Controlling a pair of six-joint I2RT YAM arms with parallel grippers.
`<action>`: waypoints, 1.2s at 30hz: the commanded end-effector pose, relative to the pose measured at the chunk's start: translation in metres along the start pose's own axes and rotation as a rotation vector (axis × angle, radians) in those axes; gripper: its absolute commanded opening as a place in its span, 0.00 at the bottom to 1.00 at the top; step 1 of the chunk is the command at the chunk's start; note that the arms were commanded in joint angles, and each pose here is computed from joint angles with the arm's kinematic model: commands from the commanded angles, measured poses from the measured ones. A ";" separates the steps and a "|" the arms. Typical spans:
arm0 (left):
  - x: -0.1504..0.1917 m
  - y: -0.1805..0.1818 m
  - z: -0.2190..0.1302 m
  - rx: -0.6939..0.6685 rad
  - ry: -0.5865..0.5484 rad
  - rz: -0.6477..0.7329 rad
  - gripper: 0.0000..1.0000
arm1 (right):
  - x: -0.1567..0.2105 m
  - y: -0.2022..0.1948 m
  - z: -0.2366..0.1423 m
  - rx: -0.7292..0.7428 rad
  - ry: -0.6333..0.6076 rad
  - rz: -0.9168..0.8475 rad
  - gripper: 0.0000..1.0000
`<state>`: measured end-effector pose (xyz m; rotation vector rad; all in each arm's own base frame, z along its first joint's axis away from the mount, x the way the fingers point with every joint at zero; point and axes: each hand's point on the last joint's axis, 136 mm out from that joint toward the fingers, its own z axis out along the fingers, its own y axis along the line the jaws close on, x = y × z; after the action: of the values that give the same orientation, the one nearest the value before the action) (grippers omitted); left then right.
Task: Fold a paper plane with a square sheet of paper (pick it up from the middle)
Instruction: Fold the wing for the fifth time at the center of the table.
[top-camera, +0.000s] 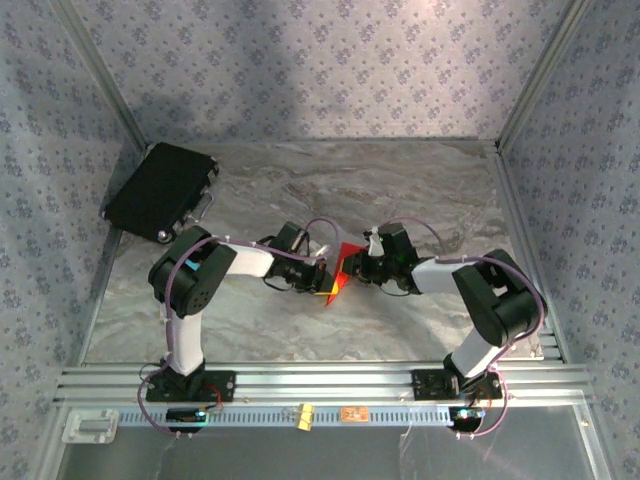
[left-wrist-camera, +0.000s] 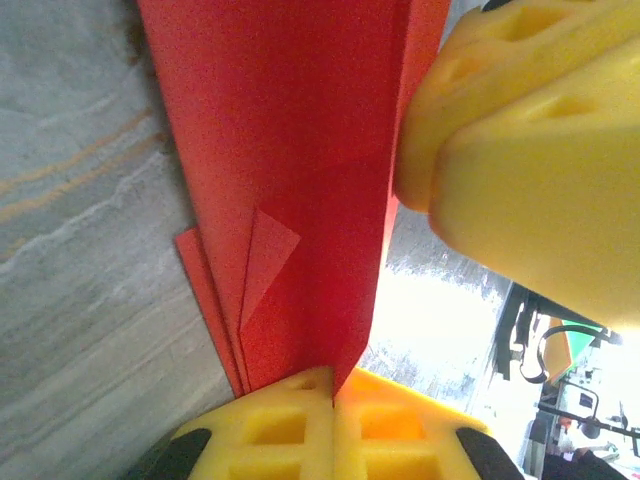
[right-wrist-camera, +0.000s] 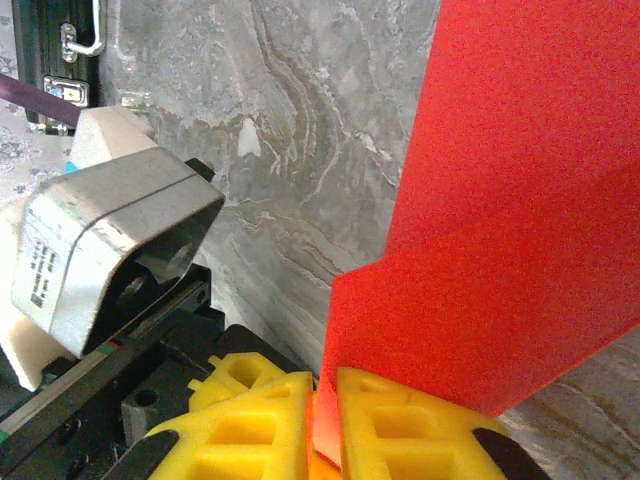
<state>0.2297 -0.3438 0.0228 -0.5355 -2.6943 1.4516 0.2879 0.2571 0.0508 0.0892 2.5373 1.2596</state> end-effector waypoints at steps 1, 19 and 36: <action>0.011 0.034 -0.003 -0.087 0.006 -0.096 0.00 | -0.002 0.004 0.001 -0.018 0.005 -0.022 0.15; 0.014 0.040 -0.002 -0.090 0.016 -0.131 0.00 | -0.006 -0.005 0.006 -0.004 0.007 -0.003 0.15; 0.014 0.041 -0.001 -0.090 0.034 -0.153 0.00 | 0.008 0.012 0.011 -0.069 0.077 -0.051 0.15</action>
<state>0.2314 -0.3407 0.0223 -0.4841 -2.6713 1.4683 0.2840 0.2681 0.0520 0.0155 2.5306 1.3381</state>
